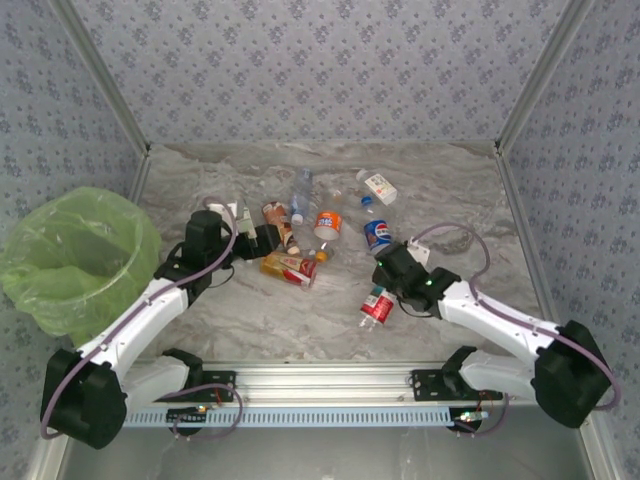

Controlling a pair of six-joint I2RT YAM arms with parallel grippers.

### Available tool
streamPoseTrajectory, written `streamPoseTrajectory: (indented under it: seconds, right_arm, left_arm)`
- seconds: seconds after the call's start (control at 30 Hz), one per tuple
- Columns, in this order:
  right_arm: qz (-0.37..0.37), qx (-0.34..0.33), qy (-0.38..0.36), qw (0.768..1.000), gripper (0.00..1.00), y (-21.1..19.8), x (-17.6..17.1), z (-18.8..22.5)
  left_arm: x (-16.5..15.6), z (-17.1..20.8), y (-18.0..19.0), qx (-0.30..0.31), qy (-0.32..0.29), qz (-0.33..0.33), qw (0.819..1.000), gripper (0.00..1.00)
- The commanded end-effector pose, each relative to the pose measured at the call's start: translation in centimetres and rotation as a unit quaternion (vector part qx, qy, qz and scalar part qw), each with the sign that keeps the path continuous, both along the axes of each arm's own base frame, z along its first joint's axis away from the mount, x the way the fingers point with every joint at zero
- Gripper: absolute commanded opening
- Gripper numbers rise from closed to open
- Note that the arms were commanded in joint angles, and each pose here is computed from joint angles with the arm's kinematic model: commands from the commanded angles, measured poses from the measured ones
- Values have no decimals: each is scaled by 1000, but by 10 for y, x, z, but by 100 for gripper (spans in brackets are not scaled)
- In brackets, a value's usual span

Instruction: Put the plastic bottles in the bin

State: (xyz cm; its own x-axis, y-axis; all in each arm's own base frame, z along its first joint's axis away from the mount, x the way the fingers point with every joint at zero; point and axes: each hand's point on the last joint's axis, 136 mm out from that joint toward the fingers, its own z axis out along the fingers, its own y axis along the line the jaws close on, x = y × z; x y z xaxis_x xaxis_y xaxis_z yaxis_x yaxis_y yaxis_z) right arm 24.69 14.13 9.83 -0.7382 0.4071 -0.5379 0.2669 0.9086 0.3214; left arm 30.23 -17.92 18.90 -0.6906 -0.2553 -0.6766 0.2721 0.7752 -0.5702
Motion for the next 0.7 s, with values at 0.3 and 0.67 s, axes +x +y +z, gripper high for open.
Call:
streamPoseTrajectory:
  seconds: [0.3, 0.67]
  right_arm:
    - [75, 72, -219, 970, 61, 61, 49, 98]
    - [109, 121, -286, 944, 62, 104, 89, 168]
  left_arm:
    - [-22, 36, -60, -22, -60, -136, 989, 99]
    - [-50, 59, -123, 55, -134, -278, 949, 99]
